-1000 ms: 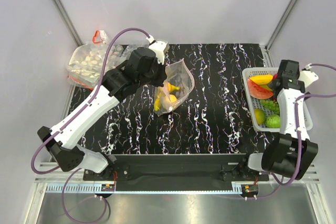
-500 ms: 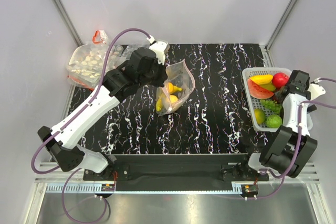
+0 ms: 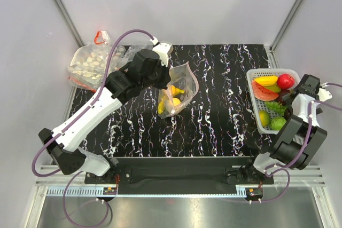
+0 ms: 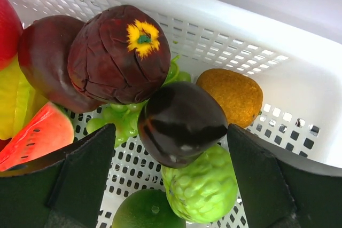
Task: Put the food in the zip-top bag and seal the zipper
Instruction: Pick up the fake fruit from the bin.
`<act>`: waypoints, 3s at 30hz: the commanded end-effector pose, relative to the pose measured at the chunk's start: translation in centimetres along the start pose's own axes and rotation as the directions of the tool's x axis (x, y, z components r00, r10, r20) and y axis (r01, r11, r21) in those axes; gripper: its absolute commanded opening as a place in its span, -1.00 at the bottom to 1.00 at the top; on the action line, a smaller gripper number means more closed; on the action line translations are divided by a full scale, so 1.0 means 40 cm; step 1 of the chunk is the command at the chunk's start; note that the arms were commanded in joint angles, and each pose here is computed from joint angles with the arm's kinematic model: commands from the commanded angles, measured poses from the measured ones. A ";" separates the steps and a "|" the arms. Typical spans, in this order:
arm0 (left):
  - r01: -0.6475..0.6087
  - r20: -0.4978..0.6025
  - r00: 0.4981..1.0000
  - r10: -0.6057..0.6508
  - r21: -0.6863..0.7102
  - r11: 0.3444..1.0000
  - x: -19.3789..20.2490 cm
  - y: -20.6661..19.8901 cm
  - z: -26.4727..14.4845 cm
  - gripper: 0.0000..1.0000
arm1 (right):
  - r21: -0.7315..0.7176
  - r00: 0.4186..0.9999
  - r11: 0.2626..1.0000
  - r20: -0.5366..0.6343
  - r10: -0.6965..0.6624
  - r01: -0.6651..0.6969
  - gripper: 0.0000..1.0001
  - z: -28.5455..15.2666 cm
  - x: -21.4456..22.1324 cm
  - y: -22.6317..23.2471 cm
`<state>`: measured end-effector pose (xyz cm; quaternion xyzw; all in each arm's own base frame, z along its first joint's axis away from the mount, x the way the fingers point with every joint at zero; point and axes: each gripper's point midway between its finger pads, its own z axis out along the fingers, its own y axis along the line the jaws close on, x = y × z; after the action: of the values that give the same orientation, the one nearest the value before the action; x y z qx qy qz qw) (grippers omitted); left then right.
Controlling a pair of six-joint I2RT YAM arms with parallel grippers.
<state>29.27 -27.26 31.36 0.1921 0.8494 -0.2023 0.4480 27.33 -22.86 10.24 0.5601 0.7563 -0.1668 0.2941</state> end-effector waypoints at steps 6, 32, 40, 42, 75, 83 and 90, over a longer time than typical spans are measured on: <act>-0.008 0.093 0.996 0.006 0.027 1.000 -0.064 -0.018 -0.017 -1.00 | -0.001 0.998 1.000 0.065 -0.005 0.005 0.53 -0.005 -0.033 -0.004; -0.009 0.105 0.994 0.005 0.033 0.999 -0.073 -0.022 -0.035 -1.00 | -0.372 0.998 0.927 0.056 -0.030 0.049 0.46 -0.180 -0.033 0.104; -0.012 0.103 0.995 0.008 0.033 0.999 -0.071 -0.024 -0.033 -1.00 | -0.254 0.999 0.966 0.019 -0.051 0.054 0.99 -0.103 -0.009 0.070; -0.012 0.099 0.995 0.009 0.034 0.999 -0.069 -0.024 -0.032 -1.00 | -0.195 0.998 0.978 0.020 -0.066 0.069 0.99 -0.077 -0.007 0.050; -0.031 0.100 0.994 0.032 -0.011 0.999 -0.068 -0.013 -0.034 -1.00 | -0.231 0.999 0.973 0.029 0.018 -0.010 -0.18 -0.084 0.042 0.036; -0.064 0.102 0.992 0.070 -0.060 0.996 -0.068 -0.006 -0.038 -1.00 | -0.646 0.996 0.758 0.077 -0.050 0.088 -0.19 -0.368 -0.003 0.161; -0.071 0.083 0.994 0.074 -0.037 0.997 -0.061 -0.020 -0.031 -1.00 | -0.937 0.984 0.331 0.056 -0.172 0.111 -0.28 -0.663 0.055 0.281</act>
<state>28.56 -27.09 30.92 0.2127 0.8501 -0.1641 0.4530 30.93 -8.20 24.33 0.3435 0.7793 0.1780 0.4930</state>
